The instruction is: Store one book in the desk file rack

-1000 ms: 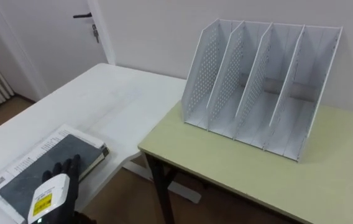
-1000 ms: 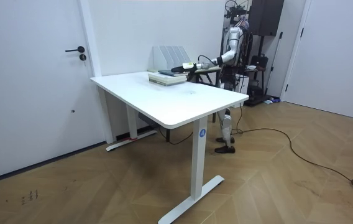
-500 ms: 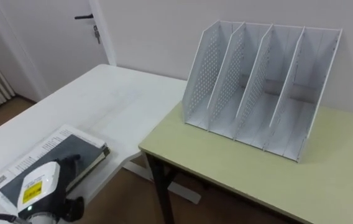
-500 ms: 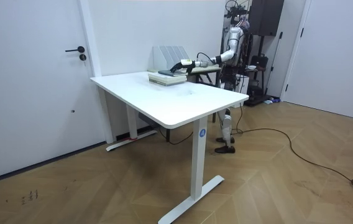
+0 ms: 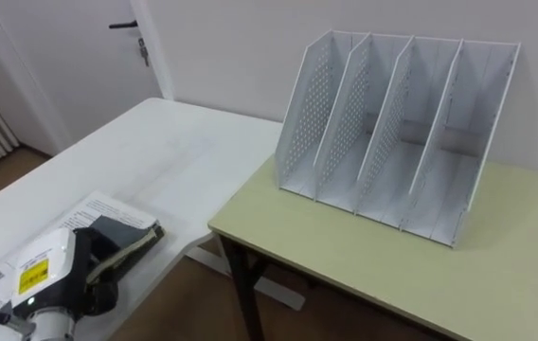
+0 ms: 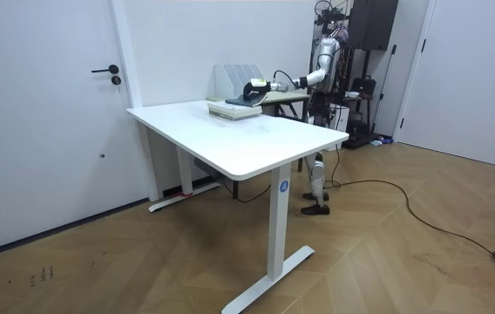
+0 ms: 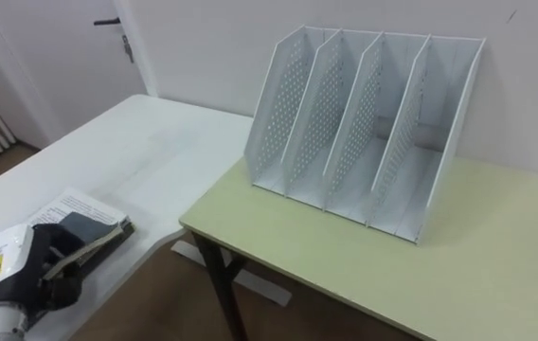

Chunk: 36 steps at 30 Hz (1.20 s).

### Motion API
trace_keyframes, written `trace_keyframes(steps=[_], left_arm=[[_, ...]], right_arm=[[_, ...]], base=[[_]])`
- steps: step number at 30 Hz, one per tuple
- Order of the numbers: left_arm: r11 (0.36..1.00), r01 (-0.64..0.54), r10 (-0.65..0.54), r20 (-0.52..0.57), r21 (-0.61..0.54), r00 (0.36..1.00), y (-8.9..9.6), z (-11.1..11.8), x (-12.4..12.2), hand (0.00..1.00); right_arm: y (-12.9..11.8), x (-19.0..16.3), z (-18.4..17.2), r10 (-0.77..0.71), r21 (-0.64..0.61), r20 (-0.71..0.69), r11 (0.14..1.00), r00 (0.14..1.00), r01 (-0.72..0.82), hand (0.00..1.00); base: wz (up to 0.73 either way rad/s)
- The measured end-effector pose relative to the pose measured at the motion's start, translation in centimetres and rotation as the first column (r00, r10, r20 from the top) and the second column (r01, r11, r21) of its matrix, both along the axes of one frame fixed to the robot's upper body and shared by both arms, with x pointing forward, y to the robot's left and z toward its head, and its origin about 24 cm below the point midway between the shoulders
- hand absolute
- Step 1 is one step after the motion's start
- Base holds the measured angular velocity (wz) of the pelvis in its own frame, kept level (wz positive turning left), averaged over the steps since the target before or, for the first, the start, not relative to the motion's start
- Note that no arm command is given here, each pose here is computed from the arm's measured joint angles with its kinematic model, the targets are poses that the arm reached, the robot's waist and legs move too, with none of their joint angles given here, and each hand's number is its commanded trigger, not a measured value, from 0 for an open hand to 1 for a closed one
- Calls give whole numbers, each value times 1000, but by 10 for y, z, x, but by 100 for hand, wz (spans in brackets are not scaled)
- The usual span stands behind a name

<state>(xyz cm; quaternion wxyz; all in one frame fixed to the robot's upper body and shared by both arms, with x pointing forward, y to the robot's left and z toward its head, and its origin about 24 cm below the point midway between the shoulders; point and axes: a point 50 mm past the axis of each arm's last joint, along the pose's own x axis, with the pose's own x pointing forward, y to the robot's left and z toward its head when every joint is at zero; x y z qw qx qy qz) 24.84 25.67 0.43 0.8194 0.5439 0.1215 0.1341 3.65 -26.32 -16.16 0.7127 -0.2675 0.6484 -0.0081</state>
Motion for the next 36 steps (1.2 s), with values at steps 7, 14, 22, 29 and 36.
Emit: trace_keyframes(steps=[7,14,22,29,36], left_arm=[[1000,11,-11,11,-2,1000,-3,-1,-1,100],[987,18,-6,72,-162,997,-9,9,2,100],[873,184,-78,242,-452,967,-34,39,8,100],[677,333,-138,331,-657,934,-49,47,8,100],[407,485,-165,460,-774,873,-60,67,3,100]], right_arm=[[1,0,0,-1,3,1,1000,1000,1,0],[3,18,2,3,16,73,1000,997,-4,0],[18,61,10,80,110,256,988,963,-111,0],[38,83,19,139,190,376,956,916,-223,0],[63,110,36,242,240,494,885,835,-399,0]], base=[[0],[2],[7],[3],[-15]])
